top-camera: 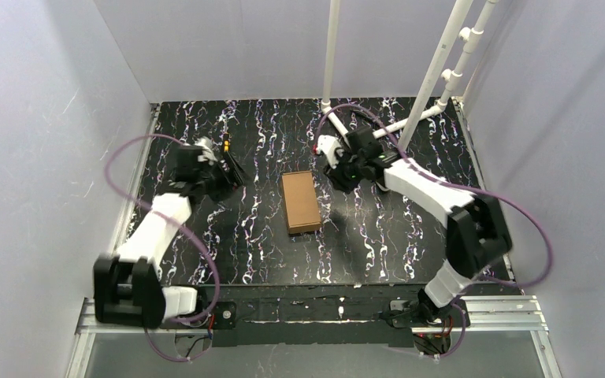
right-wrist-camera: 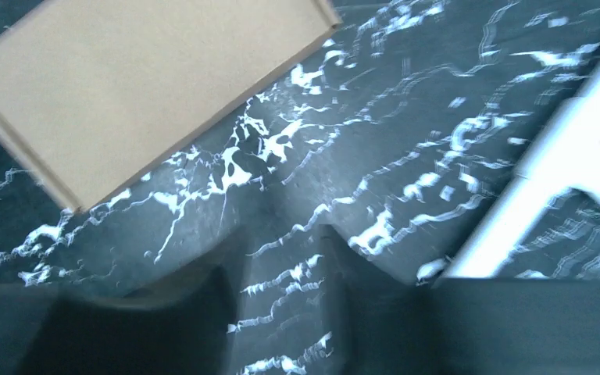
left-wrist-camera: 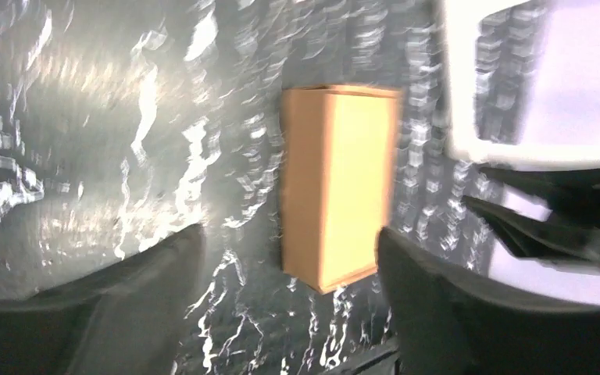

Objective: Fold the paper box

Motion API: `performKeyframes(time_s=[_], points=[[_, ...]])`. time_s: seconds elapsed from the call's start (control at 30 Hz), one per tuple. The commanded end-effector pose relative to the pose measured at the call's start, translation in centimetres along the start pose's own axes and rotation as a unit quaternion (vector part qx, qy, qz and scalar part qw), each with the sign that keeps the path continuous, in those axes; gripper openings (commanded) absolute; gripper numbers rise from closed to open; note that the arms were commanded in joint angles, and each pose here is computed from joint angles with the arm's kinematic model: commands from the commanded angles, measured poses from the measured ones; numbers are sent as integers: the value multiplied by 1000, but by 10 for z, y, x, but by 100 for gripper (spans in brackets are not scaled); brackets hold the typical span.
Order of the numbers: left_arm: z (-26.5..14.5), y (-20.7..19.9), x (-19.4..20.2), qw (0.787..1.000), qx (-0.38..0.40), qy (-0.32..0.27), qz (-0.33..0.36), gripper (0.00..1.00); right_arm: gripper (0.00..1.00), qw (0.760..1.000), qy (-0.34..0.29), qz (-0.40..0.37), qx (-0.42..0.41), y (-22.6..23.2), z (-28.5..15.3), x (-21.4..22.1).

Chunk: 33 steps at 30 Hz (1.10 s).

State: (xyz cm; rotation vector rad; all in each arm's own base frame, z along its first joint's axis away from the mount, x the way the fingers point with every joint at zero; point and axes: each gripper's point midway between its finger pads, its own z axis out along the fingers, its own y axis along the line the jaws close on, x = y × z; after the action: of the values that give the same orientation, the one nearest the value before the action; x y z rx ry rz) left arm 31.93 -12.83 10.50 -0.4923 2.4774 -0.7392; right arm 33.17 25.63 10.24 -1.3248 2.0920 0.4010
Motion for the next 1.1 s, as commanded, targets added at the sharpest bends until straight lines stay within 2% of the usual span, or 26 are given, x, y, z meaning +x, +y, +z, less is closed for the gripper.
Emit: performKeyframes(time_s=[0.0, 0.03, 0.07, 0.1, 0.2, 0.37, 0.47, 0.6, 0.67, 0.77, 1.07], points=[[-113, -76, -17, 971, 200, -86, 99, 95, 65, 987, -103, -120, 30, -8, -95, -60], [-134, -90, -12, 960, 245, -84, 105, 98, 86, 985, -127, -111, 24, -6, -112, -66], [-149, -99, -10, 955, 263, -84, 112, 98, 97, 983, -155, -99, 12, -2, -128, -74], [-160, -103, -5, 954, 267, -76, 118, 98, 98, 981, -176, -87, -5, 4, -144, -80], [-185, -108, -2, 958, 245, -79, 124, 98, 98, 973, -225, -44, -32, 17, -187, -102], [-219, -110, -3, 959, 214, -126, 134, 98, 98, 959, -279, 17, 41, 0, -258, -123], [-240, -116, 0, 957, 214, -142, 136, 98, 98, 956, -287, -2, 60, -3, -291, -115], [-263, -128, 3, 951, 232, -164, 124, 98, 98, 944, -325, 43, 36, 2, -307, -117], [-273, -132, 3, 949, 235, -175, 118, 98, 98, 936, -339, 86, 40, -3, -311, -120], [-280, -132, 3, 949, 229, -181, 116, 98, 98, 930, -347, 110, 55, -6, -320, -120], [-289, -134, 0, 954, 224, -192, 45, 98, 98, 922, -359, 132, 54, -5, -330, -118]])
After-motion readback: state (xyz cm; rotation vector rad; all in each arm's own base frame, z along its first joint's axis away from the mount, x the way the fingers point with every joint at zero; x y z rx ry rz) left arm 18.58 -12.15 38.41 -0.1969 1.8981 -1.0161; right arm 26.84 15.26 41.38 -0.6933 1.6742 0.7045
